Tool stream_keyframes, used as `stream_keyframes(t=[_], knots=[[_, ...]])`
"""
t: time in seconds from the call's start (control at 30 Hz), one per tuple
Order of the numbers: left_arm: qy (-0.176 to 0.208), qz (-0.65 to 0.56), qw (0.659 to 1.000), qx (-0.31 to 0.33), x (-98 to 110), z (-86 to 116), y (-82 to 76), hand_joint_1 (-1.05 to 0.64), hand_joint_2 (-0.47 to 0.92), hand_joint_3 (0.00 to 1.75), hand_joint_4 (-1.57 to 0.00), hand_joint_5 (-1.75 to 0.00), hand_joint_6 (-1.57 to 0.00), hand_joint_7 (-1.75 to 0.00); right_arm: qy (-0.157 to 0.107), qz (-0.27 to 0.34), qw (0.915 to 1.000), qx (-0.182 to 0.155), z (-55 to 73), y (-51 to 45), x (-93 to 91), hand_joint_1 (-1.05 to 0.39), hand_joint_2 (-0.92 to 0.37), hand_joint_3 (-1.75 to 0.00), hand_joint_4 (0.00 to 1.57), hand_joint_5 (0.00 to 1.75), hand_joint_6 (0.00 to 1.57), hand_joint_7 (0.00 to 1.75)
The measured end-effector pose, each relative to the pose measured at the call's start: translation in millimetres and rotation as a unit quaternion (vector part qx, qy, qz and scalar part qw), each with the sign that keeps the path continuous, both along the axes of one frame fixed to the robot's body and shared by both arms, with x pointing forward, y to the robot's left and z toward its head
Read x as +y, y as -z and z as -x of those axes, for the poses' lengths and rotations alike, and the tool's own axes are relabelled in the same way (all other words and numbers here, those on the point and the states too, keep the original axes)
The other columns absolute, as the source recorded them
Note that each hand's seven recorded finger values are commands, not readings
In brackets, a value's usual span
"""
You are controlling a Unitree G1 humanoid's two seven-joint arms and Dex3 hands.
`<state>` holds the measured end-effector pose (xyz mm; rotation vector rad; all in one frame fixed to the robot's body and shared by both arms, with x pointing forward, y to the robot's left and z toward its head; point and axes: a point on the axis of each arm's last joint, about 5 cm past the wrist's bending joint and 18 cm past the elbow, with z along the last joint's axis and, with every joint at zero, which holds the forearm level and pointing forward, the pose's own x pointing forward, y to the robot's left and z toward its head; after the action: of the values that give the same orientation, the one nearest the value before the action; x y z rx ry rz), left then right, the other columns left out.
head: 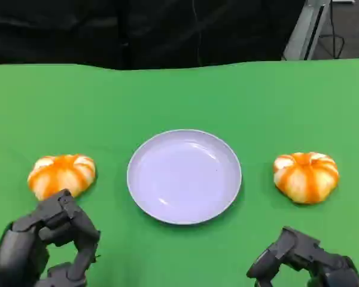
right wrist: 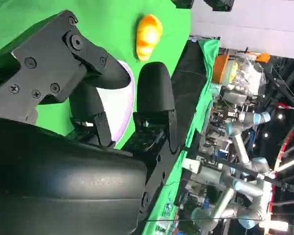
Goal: Grasp the bread from the table and place it into the plate.
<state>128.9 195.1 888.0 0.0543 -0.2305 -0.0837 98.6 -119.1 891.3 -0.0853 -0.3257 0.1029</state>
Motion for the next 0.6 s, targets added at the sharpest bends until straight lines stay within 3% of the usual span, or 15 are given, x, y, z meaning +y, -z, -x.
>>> stream_keyframes(t=[0.47,0.53,0.6], knots=[[-0.001,0.0,1.0,-0.007,0.5,-0.1,-0.4,0.03,0.63,0.97,-0.76,-1.75,-0.71,-1.57,0.0,-0.001,1.0,0.0,-0.1,0.2,0.6,-0.14,-0.39,-1.21,0.69,1.59,0.76,1.31],[-0.001,0.005,1.0,-0.007,0.6,-0.1,-0.4,0.06,0.66,0.98,-0.73,-1.67,-0.71,-1.49,0.0,-0.002,1.0,0.0,0.0,0.3,0.6,-0.14,-0.39,-1.21,0.69,1.59,0.76,1.31],[0.003,0.023,1.0,-0.009,1.1,-1.0,-0.2,0.07,0.63,0.98,-0.68,-1.53,-0.68,-1.3,0.001,-0.002,1.0,0.0,0.0,0.2,0.7,-0.13,-0.39,-1.2,0.7,1.59,0.77,1.31]])
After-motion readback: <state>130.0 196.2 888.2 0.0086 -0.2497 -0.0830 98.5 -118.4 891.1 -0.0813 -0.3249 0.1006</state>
